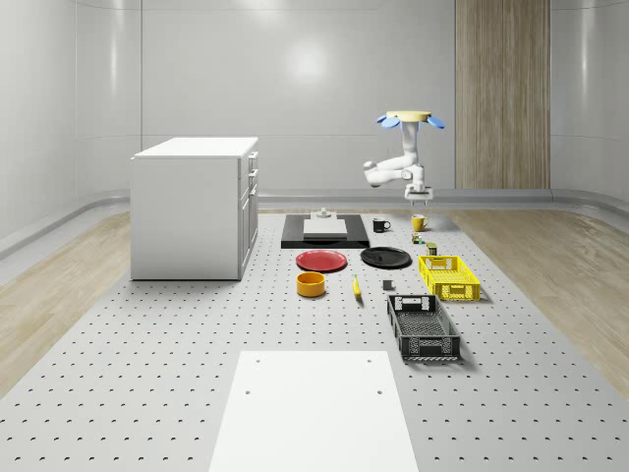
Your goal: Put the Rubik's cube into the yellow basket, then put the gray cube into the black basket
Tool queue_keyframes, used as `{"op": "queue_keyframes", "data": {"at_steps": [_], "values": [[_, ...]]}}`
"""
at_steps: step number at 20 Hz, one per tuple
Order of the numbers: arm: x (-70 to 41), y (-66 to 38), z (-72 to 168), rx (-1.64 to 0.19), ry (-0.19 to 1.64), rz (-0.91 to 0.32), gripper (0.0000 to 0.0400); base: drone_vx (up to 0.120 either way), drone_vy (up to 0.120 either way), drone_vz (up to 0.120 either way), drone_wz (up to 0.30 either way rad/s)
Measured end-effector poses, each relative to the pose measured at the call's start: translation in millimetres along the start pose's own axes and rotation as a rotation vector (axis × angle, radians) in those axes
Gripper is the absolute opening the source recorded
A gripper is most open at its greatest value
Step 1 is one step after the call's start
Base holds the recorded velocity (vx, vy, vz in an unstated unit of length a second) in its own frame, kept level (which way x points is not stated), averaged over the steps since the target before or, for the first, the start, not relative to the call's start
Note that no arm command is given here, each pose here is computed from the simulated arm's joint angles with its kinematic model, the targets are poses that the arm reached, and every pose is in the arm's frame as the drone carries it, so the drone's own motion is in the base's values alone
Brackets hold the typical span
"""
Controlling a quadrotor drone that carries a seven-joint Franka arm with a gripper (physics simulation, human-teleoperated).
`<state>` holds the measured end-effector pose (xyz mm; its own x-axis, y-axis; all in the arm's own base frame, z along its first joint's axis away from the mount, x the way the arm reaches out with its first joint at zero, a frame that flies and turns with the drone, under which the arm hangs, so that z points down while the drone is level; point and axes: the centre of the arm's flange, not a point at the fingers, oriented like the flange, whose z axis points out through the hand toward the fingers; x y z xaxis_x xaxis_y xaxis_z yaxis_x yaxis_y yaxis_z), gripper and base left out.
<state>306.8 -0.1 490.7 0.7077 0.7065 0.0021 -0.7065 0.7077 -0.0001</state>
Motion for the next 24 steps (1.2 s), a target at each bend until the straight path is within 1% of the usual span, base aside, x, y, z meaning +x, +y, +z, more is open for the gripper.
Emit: {"op": "queue_keyframes", "data": {"at_steps": [3, 6, 7, 12, 16, 18, 24], "values": [[0.0, 0.0, 0.0, 0.000, 0.000, 0.000, 0.0400, 0.000, 0.000, -0.120, 0.000], [0.0, 0.0, 0.0, 0.000, 0.000, 0.000, 0.0400, 0.000, -0.107, -0.120, 0.000], [0.0, 0.0, 0.0, 0.000, 0.000, 0.000, 0.0400, 0.040, 0.000, -0.120, 0.000], [0.0, 0.0, 0.0, 0.000, 0.000, 0.000, 0.0400, 0.120, 0.000, -0.120, 0.000], [0.0, 0.0, 0.0, 0.000, 0.000, 0.000, 0.0400, 0.090, -0.110, -0.120, 0.000], [0.0, 0.0, 0.0, 0.000, 0.000, 0.000, 0.0400, 0.020, -0.020, -0.120, 0.000], [0.0, 0.0, 0.0, 0.000, 0.000, 0.000, 0.0400, 0.120, 0.000, 0.000, 0.000]]}}
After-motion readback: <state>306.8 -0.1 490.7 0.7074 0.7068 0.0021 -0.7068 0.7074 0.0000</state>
